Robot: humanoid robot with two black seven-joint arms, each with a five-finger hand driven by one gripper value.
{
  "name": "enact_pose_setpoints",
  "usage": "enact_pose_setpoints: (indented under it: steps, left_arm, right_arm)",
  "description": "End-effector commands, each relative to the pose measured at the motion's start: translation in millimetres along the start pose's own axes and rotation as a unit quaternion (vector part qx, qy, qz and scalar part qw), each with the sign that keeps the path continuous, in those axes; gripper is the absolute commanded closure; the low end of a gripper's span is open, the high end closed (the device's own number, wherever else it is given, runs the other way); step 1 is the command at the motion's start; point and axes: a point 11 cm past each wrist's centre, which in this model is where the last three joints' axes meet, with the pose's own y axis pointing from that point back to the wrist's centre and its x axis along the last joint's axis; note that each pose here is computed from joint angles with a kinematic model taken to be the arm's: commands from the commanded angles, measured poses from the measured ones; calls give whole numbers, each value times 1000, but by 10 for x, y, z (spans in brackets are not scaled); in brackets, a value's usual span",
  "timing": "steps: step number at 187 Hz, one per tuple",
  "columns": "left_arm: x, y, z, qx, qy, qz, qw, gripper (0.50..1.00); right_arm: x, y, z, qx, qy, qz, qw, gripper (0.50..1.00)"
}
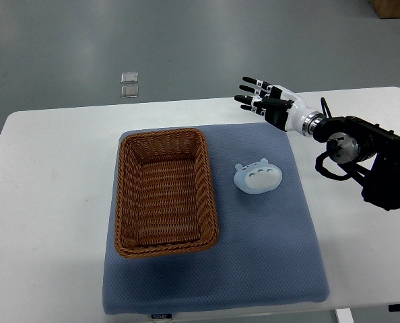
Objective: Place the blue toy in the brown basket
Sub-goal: 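Reach the right hand down toward the pale blue plush toy, then close the right hand's fingers around the pale blue plush toy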
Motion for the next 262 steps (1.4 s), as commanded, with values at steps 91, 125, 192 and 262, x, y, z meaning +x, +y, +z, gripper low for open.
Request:
enact_pose_setpoints:
  steps: [91,125,192,262]
  left_arm:
    - [-8,1,38,-3,-1,-1,1000,500]
    - [-8,1,38,-3,-1,-1,1000,500]
    - [-2,1,37,-3,-2,0,1000,500]
    - [-2,1,37,-3,-2,0,1000,500]
  right_arm:
    - [-27,29,-63,-6,126,-28,992,572]
    - [-209,74,-54,-11,275,-84,958,574]
    - [-128,407,-135,-42,476,-181,859,574]
    - [-98,802,15,-72,607,-259,748,574]
